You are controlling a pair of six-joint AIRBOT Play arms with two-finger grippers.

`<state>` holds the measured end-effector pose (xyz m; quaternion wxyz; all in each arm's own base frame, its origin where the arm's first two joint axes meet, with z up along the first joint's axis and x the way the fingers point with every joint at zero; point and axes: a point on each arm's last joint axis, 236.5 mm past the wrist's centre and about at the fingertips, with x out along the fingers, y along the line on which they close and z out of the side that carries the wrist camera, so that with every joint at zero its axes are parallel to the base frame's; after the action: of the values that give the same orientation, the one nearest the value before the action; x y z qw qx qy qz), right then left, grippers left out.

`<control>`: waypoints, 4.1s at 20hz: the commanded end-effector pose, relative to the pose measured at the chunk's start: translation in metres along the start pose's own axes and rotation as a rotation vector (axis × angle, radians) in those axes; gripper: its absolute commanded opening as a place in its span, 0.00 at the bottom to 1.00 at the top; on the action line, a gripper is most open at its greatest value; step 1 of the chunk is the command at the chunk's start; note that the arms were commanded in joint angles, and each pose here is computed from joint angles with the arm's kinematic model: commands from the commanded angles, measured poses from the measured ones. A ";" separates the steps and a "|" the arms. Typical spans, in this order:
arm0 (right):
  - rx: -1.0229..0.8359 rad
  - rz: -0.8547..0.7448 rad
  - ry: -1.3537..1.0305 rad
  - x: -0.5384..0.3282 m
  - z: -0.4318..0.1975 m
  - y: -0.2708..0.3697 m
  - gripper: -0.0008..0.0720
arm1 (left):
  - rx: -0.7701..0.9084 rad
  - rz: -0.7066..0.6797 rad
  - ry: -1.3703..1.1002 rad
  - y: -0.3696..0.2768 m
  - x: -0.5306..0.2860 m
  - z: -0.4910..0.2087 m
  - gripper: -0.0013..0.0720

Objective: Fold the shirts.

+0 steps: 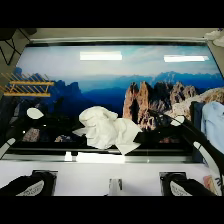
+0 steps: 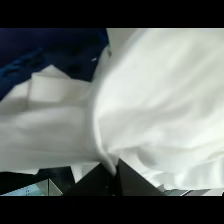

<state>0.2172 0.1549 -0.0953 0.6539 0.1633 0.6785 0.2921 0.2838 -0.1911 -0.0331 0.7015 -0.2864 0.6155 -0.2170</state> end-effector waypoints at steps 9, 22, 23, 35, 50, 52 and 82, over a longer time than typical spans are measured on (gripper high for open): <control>0.045 0.013 -0.129 0.036 0.037 0.021 0.34 | 0.072 -0.017 -0.051 -0.014 -0.015 0.004 0.07; -0.726 -0.486 -1.168 -0.424 0.109 0.199 0.04 | 0.657 -0.104 -1.078 -0.255 -0.402 0.089 0.06; -0.783 -0.540 -1.267 -0.459 0.087 0.227 0.04 | 0.732 -0.124 -1.178 -0.286 -0.440 0.067 0.06; -0.685 -0.911 -0.995 -0.472 0.004 0.184 0.05 | 0.700 -0.026 -1.397 -0.300 -0.514 0.041 0.07; -0.129 -0.348 -0.153 -0.137 -0.028 -0.025 0.05 | -0.117 0.020 0.029 -0.033 0.057 0.115 0.88; -0.149 -0.349 -0.147 -0.137 -0.029 -0.025 0.05 | -0.055 0.000 0.165 -0.031 0.042 0.093 0.88; -0.439 -0.523 -0.441 -0.242 0.048 0.019 0.05 | 0.138 -0.162 -0.051 -0.065 0.029 -0.032 0.06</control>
<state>0.2500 0.0423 0.0486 0.8098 -0.0452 0.5400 0.2248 0.2288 -0.2412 -0.0842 0.6635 -0.3294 0.6431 -0.1940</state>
